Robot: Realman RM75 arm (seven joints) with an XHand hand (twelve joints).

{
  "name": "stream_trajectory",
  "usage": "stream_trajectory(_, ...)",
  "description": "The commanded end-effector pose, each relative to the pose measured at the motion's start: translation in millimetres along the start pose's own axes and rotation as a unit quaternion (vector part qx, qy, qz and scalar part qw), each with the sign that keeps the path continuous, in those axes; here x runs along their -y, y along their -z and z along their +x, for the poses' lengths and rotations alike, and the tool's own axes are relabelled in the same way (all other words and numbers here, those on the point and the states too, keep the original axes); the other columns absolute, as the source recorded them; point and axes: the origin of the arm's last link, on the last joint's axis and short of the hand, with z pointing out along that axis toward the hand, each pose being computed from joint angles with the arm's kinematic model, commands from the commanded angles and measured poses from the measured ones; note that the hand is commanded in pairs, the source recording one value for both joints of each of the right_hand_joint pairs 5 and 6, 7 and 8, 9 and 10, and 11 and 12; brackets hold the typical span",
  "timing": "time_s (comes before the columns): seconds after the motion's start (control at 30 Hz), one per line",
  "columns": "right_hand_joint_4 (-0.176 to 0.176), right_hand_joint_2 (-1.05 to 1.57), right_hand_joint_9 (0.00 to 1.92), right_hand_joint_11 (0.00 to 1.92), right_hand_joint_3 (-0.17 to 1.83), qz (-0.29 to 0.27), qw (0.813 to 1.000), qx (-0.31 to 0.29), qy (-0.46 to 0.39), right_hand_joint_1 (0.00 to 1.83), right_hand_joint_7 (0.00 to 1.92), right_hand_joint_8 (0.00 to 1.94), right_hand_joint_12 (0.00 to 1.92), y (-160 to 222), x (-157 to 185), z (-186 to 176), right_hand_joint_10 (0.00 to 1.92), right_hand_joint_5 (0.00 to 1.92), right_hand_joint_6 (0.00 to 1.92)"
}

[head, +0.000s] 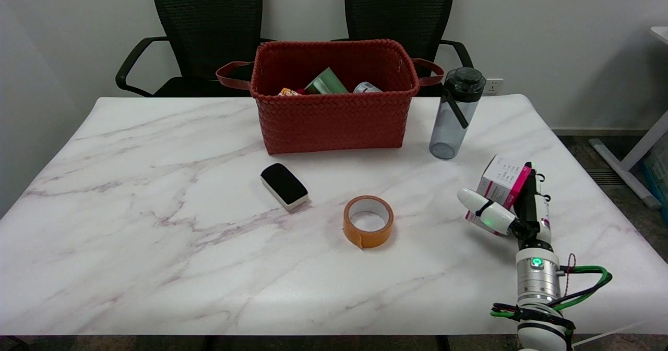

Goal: Pick up the white paper box.

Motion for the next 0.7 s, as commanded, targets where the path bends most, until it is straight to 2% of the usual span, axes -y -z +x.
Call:
stream_trajectory(0.03, 0.000, 0.56, 0.31, 0.37, -0.17, 0.000, 1.000, 0.020, -0.014, 1.07, 0.23, 0.23, 0.37, -10.4, -1.6, -6.6, 0.31, 0.00, 0.00)
stream_trajectory(0.27, 0.000, 0.65, 0.47, 0.56, -0.17, 0.005, 1.000, 0.010, -0.017, 1.09, 0.44, 0.44, 0.56, -11.4, -0.4, -2.9, 0.47, 0.00, 0.00)
stream_trajectory(0.47, 0.000, 0.76, 0.60, 0.80, -0.17, 0.014, 1.000, -0.004, -0.017, 1.11, 0.64, 0.64, 0.80, -10.5, 1.8, 1.0, 0.60, 0.00, 0.00)
stream_trajectory(0.7, 0.000, 0.75, 0.64, 0.82, -0.17, 0.013, 1.000, -0.003, -0.021, 1.13, 0.75, 0.75, 0.82, -8.3, 2.0, 1.0, 0.64, 0.15, 0.15)
